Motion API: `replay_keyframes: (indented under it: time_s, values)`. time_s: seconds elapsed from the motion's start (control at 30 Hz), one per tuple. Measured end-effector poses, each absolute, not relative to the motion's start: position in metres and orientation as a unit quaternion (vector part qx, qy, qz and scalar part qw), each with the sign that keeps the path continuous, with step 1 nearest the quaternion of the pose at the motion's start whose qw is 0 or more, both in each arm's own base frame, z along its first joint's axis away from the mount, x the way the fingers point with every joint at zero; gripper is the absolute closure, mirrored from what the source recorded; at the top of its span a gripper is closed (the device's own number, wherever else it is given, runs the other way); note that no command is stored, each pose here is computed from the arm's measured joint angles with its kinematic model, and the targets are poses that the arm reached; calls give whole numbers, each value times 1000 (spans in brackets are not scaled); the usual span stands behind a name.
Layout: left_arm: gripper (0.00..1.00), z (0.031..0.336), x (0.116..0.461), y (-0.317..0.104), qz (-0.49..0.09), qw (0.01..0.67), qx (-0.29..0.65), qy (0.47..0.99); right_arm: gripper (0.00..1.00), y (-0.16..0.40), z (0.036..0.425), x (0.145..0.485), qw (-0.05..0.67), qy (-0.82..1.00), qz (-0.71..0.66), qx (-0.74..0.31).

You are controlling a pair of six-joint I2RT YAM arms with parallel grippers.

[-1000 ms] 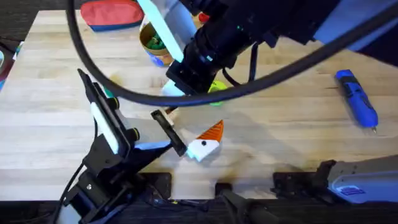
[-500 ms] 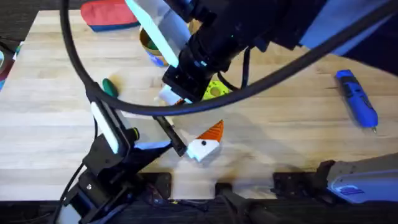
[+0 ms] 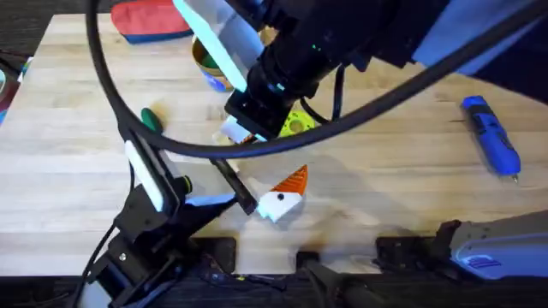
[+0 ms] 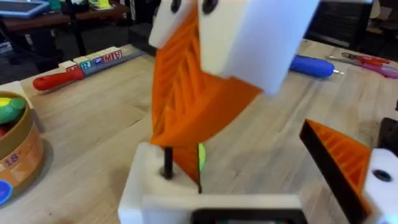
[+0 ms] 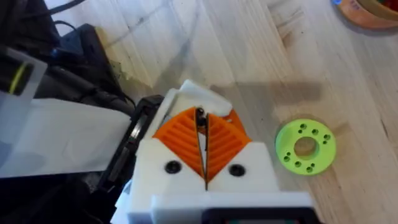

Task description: Pick up the gripper from the table and insert it into the empty holder that is missing its gripper. Then pick up a screw, insert it into the mounting hole, and use the screwdriver to tighten it. Finally, clean up the table by picking up the vegetable and placing it into the bucket.

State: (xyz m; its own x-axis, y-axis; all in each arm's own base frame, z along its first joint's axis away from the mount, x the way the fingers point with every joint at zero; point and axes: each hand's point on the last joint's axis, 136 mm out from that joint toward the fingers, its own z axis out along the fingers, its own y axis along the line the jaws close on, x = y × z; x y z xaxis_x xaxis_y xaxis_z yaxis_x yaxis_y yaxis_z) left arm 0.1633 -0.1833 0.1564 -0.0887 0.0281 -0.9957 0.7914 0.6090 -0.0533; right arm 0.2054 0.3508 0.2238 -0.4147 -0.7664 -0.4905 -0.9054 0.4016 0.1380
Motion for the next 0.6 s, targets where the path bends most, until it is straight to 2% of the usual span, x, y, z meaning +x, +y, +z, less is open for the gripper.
replay_keyframes:
  time_s: [0.6]
  values:
    - [14,156,163,-183,-317,601,308,666,998,349,223,205,175,817,189,-515]
